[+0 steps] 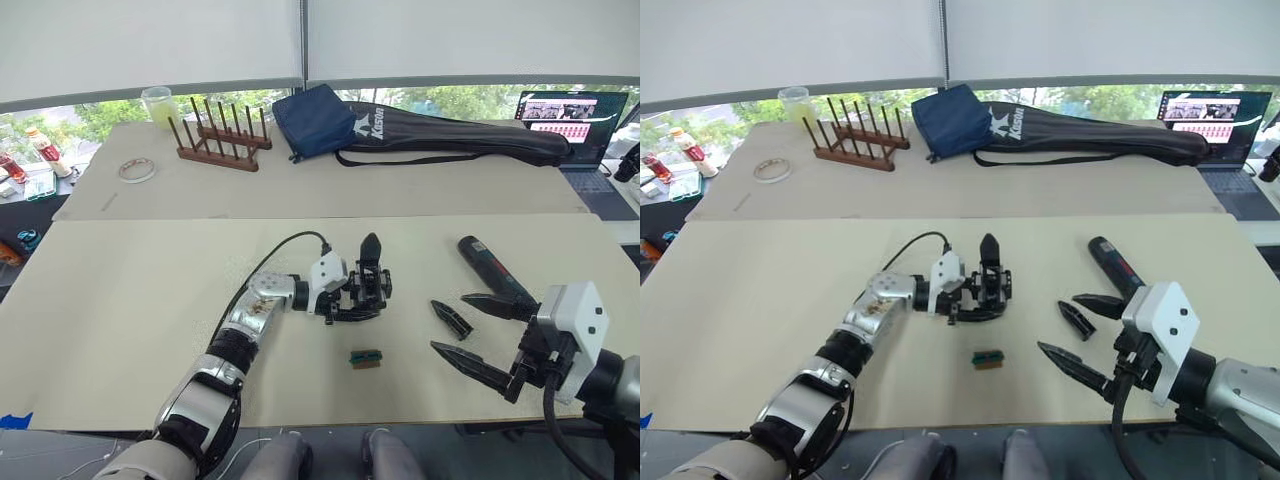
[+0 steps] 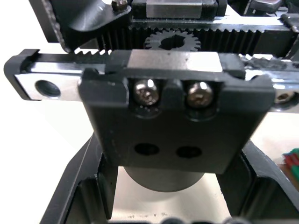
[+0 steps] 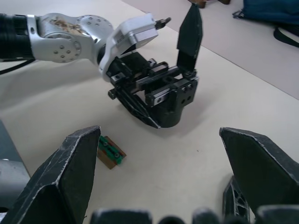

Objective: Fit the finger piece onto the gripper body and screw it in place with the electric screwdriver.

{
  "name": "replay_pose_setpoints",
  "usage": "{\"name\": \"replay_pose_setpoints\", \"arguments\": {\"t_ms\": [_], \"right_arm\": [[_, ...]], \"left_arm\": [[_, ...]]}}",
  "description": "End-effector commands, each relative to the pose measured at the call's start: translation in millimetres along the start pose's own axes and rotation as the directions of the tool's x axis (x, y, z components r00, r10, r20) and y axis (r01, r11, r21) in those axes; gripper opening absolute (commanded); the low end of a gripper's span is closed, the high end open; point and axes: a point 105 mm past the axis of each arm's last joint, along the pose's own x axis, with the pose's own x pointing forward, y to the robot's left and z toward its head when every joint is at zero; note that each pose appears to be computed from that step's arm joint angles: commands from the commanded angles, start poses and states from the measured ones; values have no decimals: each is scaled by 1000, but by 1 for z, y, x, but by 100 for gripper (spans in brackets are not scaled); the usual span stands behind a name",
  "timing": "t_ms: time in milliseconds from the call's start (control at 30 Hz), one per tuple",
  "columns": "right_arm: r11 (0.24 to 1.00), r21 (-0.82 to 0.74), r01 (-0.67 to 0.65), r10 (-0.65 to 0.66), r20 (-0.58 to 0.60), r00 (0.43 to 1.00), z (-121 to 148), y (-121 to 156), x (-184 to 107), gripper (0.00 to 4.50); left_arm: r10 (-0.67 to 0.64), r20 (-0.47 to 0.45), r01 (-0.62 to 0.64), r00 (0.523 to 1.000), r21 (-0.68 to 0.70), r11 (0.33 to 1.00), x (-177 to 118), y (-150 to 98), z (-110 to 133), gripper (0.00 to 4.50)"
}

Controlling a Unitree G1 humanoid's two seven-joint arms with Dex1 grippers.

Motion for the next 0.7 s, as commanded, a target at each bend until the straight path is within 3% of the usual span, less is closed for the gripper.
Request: {"name": "replay_pose_setpoints", "arguments": {"t_ms": [33, 100, 133, 367, 500, 700], "right_arm": [[997, -63, 42, -40, 31, 999, 11, -2, -6, 450], [997, -60, 49, -48, 30, 998, 11, -3, -9, 450], [997, -60, 50, -49, 28, 998, 11, -3, -10, 450], [998, -55, 41, -41, -3, 999, 10, -7, -16, 450], [998, -46, 39, -46, -163, 986, -3, -18, -27, 450], [999, 34, 3, 7, -310, 951, 10, -48, -31, 450]], "left_arm": [[14, 17, -16, 1000, 99, 995, 2, 8, 16, 337], [26, 10, -27, 1000, 79, 996, -1, 10, 12, 426], [36, 7, -36, 999, 75, 997, -3, 11, 11, 445], [63, -12, -62, 998, 56, 997, -30, 7, 5, 445], [50, -37, -49, 998, 23, 999, -71, -1, 9, 445], [-85, -75, 88, 994, 39, 995, -115, -25, 49, 445]]}}
